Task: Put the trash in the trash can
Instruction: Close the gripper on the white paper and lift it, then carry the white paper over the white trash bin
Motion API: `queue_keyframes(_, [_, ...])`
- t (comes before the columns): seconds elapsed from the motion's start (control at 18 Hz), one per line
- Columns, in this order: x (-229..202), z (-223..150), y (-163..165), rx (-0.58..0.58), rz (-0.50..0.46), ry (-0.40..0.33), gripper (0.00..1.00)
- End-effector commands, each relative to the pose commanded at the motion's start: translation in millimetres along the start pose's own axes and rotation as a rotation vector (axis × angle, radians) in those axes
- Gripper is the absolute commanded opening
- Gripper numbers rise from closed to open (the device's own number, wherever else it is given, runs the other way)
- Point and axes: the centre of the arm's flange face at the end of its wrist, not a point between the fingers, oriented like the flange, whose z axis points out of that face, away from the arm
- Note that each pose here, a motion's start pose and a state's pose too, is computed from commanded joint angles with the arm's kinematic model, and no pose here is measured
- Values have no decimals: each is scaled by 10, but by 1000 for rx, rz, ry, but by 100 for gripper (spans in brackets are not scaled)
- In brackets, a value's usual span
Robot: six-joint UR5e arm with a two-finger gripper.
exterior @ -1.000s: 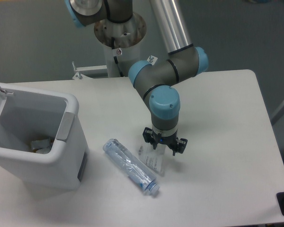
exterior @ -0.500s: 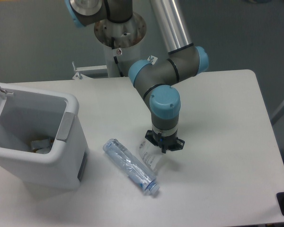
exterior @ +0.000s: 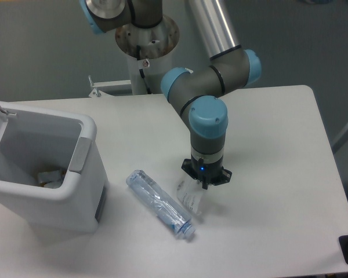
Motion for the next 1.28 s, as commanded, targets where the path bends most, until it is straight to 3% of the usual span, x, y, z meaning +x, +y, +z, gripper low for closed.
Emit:
queue_keyframes(0.33, [-24, -53, -12, 15, -10, -1, 0])
queue_keyframes(0.72, [-218, -261, -91, 114, -71, 21, 0])
queue_keyframes(0.94, [-369, -596, -262, 217, -141, 23, 0])
queue_keyframes(1.28, [-400, -1107, -310, 340, -166, 29, 0])
